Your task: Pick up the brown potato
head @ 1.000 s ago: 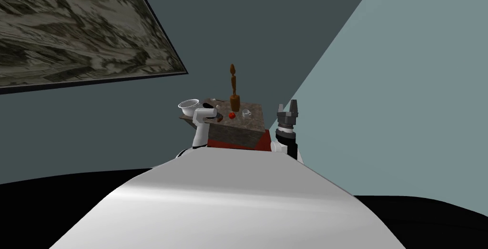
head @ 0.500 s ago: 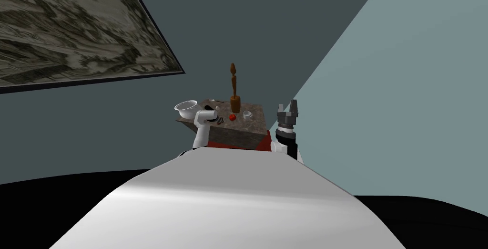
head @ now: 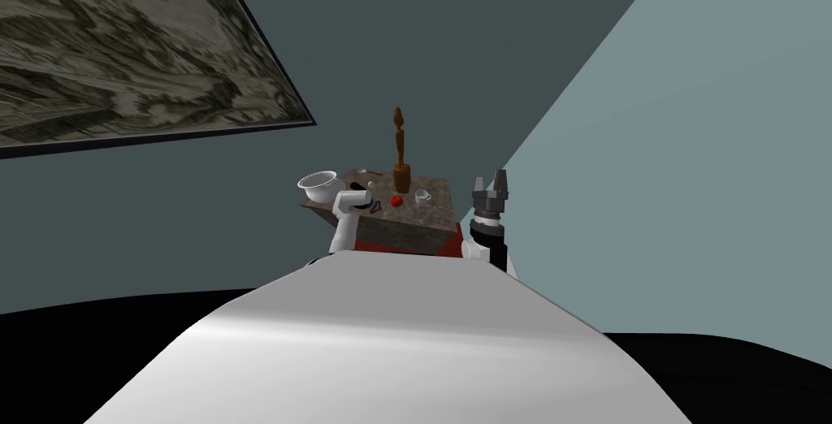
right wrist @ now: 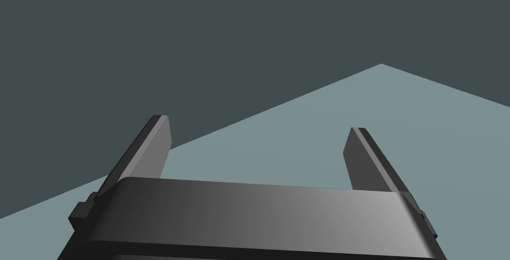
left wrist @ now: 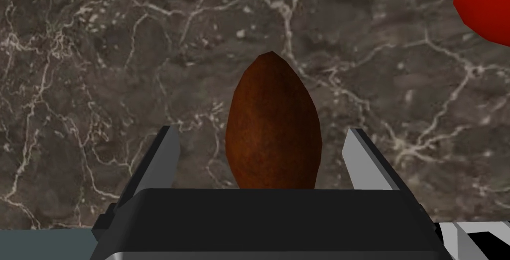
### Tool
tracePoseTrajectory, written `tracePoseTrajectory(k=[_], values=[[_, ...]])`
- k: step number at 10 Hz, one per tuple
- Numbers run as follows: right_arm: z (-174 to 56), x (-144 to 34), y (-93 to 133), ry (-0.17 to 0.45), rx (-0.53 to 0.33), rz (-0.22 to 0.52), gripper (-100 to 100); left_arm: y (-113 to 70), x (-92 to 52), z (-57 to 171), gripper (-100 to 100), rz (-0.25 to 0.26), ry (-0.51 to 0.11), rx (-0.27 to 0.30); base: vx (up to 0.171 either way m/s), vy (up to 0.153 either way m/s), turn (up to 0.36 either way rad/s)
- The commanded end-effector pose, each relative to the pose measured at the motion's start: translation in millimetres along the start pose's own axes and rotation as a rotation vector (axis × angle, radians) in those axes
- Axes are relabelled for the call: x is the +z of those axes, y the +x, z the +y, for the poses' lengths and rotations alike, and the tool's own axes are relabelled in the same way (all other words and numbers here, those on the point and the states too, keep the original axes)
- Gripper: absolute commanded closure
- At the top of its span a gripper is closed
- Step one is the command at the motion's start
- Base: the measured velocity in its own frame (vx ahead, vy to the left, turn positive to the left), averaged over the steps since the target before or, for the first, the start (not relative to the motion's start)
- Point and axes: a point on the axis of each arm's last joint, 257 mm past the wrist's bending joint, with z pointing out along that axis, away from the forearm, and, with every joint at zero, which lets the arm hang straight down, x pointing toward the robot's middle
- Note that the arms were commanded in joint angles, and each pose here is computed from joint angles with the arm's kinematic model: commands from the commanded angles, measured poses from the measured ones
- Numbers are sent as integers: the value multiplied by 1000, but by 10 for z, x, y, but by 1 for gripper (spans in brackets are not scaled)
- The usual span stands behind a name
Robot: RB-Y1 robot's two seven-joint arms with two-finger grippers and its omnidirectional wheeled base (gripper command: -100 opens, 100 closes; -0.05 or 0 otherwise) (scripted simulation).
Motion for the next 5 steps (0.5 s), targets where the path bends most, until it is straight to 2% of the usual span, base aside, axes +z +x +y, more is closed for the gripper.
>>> tracePoseTrajectory(k=[1,2,5], values=[[0,0,0,0,0,0,0,0,0,0,-100,0,0,0,0,0,0],[0,0,0,0,0,0,0,2,5,-2,100,2,1,1,0,0,0],[0,0,0,0,0,0,0,5,4,1,100,2,0,1,0,0,0]])
